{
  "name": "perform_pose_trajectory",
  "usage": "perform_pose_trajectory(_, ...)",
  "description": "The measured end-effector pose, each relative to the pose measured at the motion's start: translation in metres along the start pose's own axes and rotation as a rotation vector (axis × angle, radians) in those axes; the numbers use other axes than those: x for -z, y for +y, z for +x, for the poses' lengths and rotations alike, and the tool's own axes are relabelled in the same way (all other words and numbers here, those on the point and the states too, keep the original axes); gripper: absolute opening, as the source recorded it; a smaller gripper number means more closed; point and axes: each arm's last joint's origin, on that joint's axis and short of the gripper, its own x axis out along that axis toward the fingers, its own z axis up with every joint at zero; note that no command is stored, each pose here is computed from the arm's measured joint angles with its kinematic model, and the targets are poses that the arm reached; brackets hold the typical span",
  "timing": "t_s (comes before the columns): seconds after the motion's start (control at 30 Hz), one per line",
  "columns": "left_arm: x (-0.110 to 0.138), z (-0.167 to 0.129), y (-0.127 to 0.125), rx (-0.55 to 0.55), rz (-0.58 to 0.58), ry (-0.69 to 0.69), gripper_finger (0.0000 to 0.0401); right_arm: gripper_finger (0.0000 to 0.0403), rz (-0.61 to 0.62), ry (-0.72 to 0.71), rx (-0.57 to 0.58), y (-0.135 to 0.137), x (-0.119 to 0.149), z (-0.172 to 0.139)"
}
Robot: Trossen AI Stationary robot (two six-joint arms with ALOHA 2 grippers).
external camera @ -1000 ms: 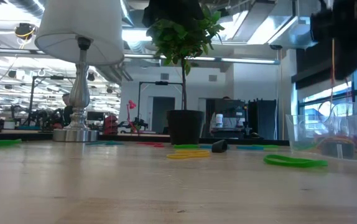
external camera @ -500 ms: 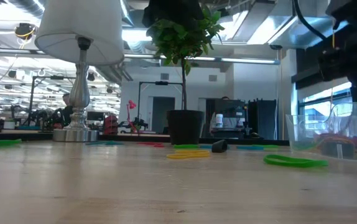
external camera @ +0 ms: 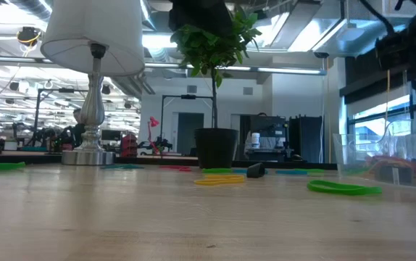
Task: Pick and place rubber bands into bin
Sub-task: Put the blue rubber band into the transparent bin
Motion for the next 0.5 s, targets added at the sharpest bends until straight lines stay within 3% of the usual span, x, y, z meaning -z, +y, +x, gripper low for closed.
perform_pose_trajectory(0.13,0.004,-0.002,0.0,-0.002,-0.034,0.035,0.0097,0.0154,0.004,-0.014,-0.023,0.003,-0.002,-0.011)
perform_pose_trajectory(0.3,0.019,-0.022,-0.005,-0.052,0.025,0.128,0.0069,0.0125,0.021,-0.017,-0.076,0.008,-0.001,-0.013)
perform_pose_trajectory(0.5,0.036,-0.051,-0.019,-0.146,0.14,0.148,0.0006,0.003,0.091,0.012,-0.11,0.014,0.006,-0.013)
